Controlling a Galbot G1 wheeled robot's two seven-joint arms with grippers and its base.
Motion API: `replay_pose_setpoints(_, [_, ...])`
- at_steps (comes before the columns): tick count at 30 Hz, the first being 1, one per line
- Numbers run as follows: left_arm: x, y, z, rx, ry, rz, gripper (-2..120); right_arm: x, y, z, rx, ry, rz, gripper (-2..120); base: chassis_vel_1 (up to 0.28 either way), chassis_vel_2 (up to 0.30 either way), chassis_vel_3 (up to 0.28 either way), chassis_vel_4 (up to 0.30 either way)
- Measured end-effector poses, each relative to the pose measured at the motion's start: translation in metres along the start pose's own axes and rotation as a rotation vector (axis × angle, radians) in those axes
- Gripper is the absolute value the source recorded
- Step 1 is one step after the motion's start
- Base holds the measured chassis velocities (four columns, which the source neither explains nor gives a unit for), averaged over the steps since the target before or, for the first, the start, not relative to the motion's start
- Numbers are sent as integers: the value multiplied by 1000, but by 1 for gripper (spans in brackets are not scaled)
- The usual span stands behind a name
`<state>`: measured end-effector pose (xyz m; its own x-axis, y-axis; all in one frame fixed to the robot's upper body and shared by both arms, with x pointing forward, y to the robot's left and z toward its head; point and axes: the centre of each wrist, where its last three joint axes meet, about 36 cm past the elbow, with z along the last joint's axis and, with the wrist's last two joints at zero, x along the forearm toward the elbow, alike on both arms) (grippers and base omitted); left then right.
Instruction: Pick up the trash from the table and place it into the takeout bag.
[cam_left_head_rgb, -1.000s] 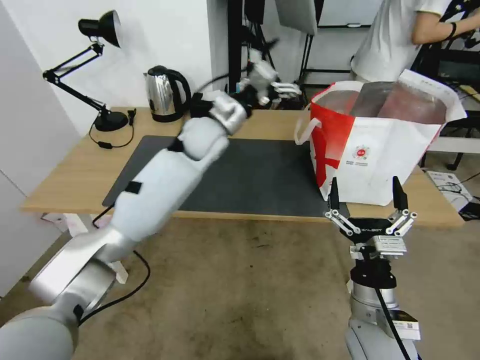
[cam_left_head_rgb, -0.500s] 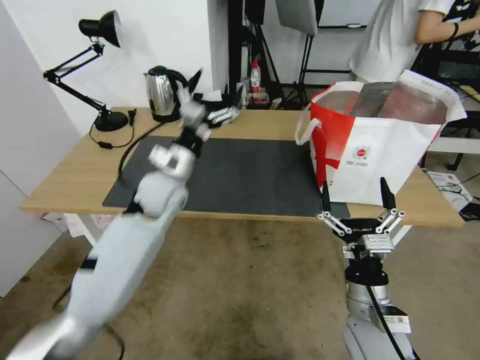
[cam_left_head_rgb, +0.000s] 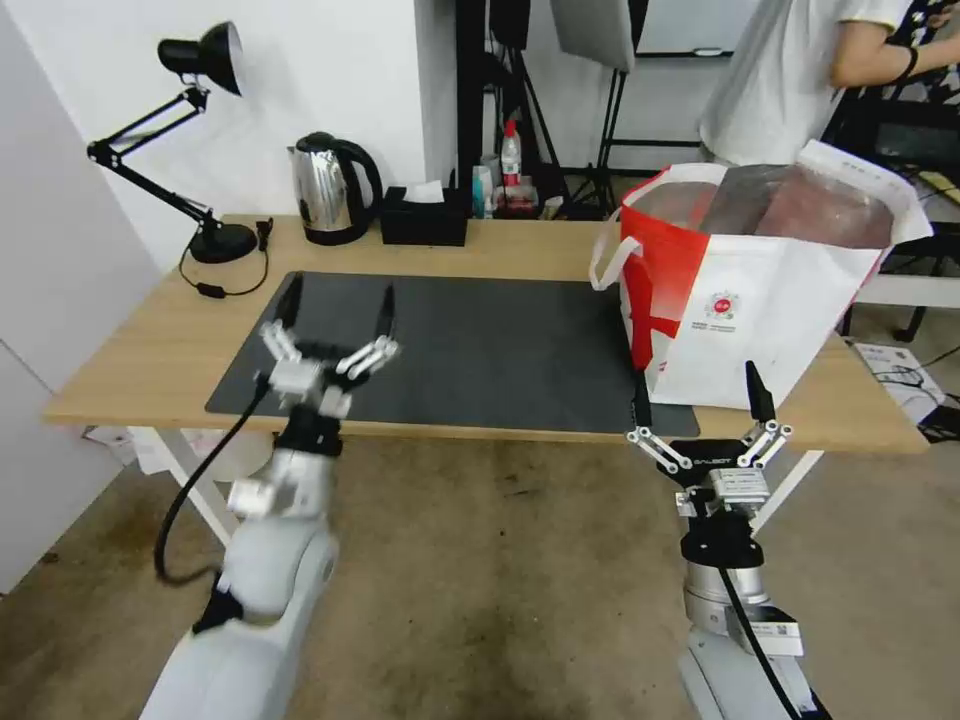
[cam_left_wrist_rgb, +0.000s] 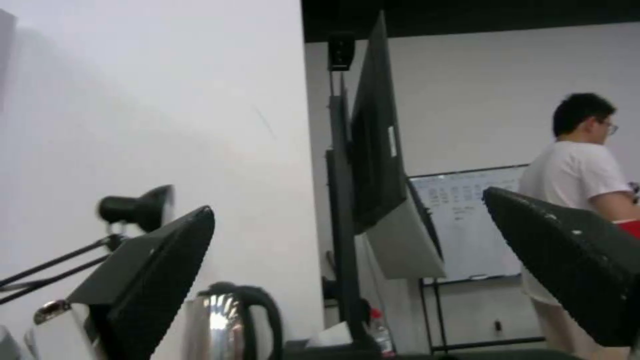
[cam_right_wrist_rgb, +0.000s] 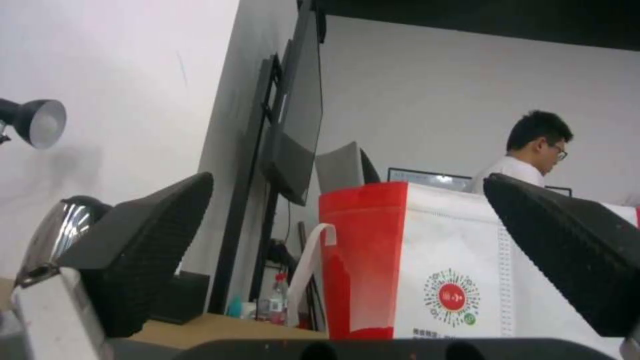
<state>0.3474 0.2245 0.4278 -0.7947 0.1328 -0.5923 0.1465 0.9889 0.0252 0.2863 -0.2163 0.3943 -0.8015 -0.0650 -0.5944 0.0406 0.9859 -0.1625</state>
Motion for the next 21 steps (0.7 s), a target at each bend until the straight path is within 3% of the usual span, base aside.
replay_pose_setpoints(8, [40, -12, -8, -38, -4, -57, 100, -1, 1, 1, -7, -6, 8, 100, 0, 0, 0, 0])
replay_pose_setpoints(21, [57, -29, -15, -57, -15, -99, 100, 4, -1, 4, 2, -1, -10, 100, 0, 0, 0, 0])
